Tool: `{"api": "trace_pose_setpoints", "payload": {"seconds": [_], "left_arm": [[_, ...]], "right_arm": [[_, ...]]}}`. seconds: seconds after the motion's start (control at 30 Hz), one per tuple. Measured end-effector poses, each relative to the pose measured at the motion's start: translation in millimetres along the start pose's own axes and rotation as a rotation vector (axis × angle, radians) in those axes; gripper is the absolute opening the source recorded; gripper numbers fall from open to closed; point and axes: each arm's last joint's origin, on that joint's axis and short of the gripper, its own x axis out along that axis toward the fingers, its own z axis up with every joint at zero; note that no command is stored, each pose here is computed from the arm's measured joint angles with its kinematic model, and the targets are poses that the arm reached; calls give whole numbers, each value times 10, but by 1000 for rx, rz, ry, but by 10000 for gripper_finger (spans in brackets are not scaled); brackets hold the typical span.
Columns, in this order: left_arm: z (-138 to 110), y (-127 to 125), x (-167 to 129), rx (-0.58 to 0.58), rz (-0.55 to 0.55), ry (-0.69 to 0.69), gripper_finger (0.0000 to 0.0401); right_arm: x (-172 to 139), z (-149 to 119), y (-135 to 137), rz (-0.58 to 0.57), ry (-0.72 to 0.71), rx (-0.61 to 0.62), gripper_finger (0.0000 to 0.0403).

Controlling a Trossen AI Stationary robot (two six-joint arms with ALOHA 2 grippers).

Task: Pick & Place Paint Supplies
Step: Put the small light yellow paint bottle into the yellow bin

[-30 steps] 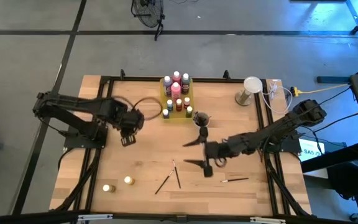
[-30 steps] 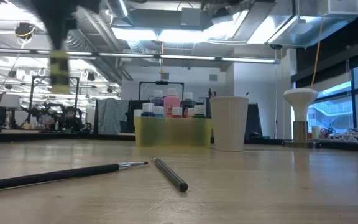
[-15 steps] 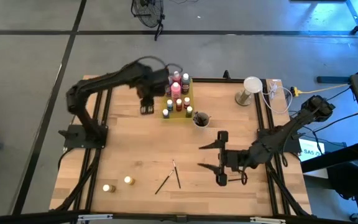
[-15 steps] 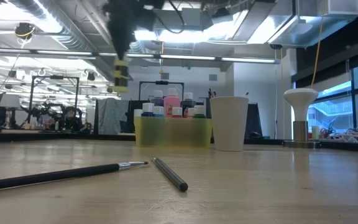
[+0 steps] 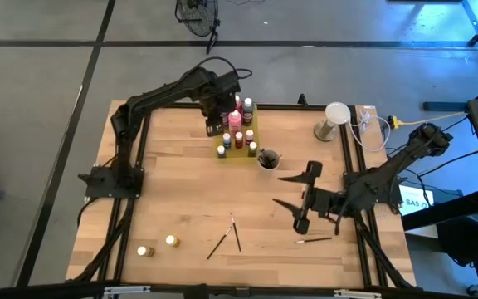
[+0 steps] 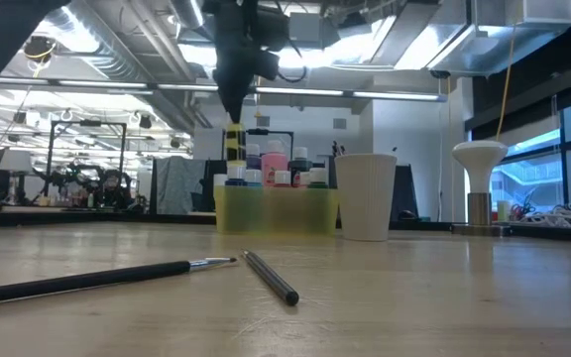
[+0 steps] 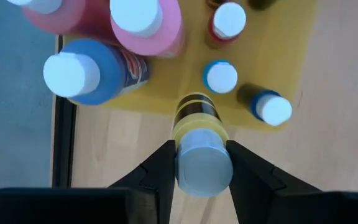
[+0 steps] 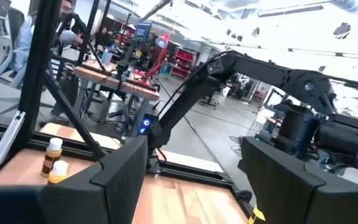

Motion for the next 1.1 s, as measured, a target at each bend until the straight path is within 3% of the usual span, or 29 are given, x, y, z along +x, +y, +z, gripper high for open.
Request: {"api": "trace_pose_setpoints", "payload": {"seconds": [0.37, 0.6, 1.1], "left_arm": [[133, 71, 94, 12, -24, -98, 115], [125, 203, 226, -36, -19, -49, 115], [246, 190, 598, -46, -71, 23, 115]], "right_arm": [[-171, 13, -4, 78, 59, 28, 264], [-199, -25, 32, 102, 93, 36, 264], [-197, -60, 36, 107, 119, 26, 264]]}}
